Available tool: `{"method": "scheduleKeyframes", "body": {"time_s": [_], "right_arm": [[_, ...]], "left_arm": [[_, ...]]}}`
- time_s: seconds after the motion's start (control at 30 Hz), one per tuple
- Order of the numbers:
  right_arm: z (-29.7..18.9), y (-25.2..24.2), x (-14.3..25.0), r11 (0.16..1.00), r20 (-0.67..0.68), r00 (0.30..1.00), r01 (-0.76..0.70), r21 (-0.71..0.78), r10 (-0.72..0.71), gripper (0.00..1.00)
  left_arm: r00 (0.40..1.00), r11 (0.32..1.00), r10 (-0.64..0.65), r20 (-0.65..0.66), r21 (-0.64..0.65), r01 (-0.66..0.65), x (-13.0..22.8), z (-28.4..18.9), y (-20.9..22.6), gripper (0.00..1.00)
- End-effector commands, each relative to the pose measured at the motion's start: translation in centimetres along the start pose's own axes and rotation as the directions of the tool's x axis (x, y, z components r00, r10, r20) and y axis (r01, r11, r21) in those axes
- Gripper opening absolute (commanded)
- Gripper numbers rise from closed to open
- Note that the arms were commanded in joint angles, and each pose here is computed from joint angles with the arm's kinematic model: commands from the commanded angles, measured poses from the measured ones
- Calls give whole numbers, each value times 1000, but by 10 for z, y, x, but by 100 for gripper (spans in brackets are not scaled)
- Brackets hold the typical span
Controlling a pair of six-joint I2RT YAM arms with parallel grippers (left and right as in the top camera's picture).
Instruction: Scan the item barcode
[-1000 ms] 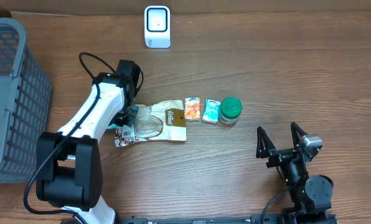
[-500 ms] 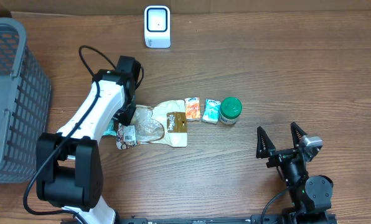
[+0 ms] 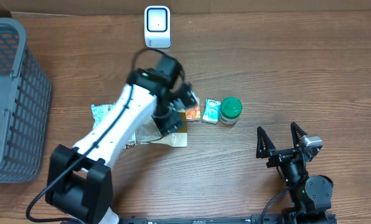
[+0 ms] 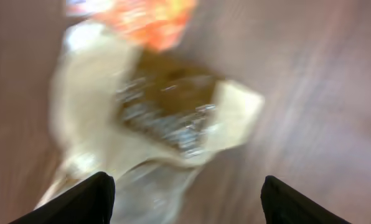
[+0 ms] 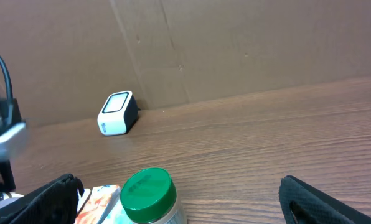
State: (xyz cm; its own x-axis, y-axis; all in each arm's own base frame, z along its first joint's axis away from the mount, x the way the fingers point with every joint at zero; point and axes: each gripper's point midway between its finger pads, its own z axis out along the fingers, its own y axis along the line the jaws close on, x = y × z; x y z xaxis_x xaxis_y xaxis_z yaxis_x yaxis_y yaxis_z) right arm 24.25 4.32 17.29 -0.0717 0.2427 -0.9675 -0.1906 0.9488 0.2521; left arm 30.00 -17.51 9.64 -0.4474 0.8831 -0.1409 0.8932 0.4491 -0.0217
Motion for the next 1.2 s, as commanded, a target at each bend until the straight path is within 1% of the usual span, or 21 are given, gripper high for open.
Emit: {"method": "scheduleKeyframes", "body": {"time_s": [0.0, 0.03, 0.07, 0.1, 0.13, 0.17, 0.2, 0.23, 0.27, 0.33, 0.37, 0.63, 0.77, 0.9, 1.0, 1.1, 1.17], "right_arm": [[0, 0, 2, 1000, 3, 1000, 6, 1, -6, 100], [0, 0, 2, 1000, 3, 1000, 6, 1, -6, 100], [0, 0, 2, 1000, 3, 1000, 5, 1, -5, 100], [0, 0, 2, 1000, 3, 1000, 6, 1, -6, 100], [0, 0, 2, 1000, 3, 1000, 6, 1, -6, 100], [0, 0, 2, 1000, 3, 1000, 6, 1, -6, 100], [0, 0, 2, 1000, 3, 1000, 6, 1, -6, 100], [0, 0, 2, 1000, 3, 1000, 6, 1, -6, 100], [0, 0, 2, 1000, 3, 1000, 6, 1, -6, 100], [0, 0, 2, 1000, 3, 1000, 6, 1, -6, 100], [0, 0, 2, 1000, 3, 1000, 6, 1, -6, 100], [0, 0, 2, 1000, 3, 1000, 6, 1, -6, 100], [0, 0, 2, 1000, 3, 1000, 6, 1, -6, 100], [0, 0, 2, 1000, 3, 1000, 6, 1, -6, 100], [0, 0, 2, 1000, 3, 1000, 6, 1, -6, 100], [0, 0, 2, 1000, 3, 1000, 6, 1, -6, 100], [0, 0, 2, 1000, 3, 1000, 6, 1, -6, 100]], "left_arm": [[991, 982, 133, 12, 132, -134, 1, 12, -39, 76], [990, 979, 141, -1, 149, -139, 4, 16, -46, 75], [989, 976, 147, -9, 163, -143, 7, 19, -51, 72], [988, 973, 152, -17, 180, -146, 10, 22, -57, 66], [987, 969, 156, -22, 196, -149, 12, 25, -62, 51], [987, 966, 159, -26, 211, -150, 15, 29, -67, 34], [986, 964, 161, -30, 219, -151, 17, 32, -70, 26], [986, 963, 164, -36, 225, -152, 20, 35, -72, 21], [985, 962, 165, -40, 227, -152, 22, 39, -73, 20], [985, 962, 165, -43, 226, -151, 26, 46, -74, 12], [986, 963, 165, -39, 224, -152, 27, 50, -74, 5], [985, 969, 171, 16, 175, -172, 21, 69, -68, 4], [984, 976, 178, 16, 126, -178, 23, 81, -61, 4], [983, 983, 183, -26, 39, -182, 30, 89, -45, 4], [986, 985, 168, -23, -46, -168, 25, 90, -28, 5], [991, 984, 126, 32, -130, -121, 10, 88, -9, 4], [992, 982, 85, 91, -177, -68, -3, 85, 5, 4]]}}
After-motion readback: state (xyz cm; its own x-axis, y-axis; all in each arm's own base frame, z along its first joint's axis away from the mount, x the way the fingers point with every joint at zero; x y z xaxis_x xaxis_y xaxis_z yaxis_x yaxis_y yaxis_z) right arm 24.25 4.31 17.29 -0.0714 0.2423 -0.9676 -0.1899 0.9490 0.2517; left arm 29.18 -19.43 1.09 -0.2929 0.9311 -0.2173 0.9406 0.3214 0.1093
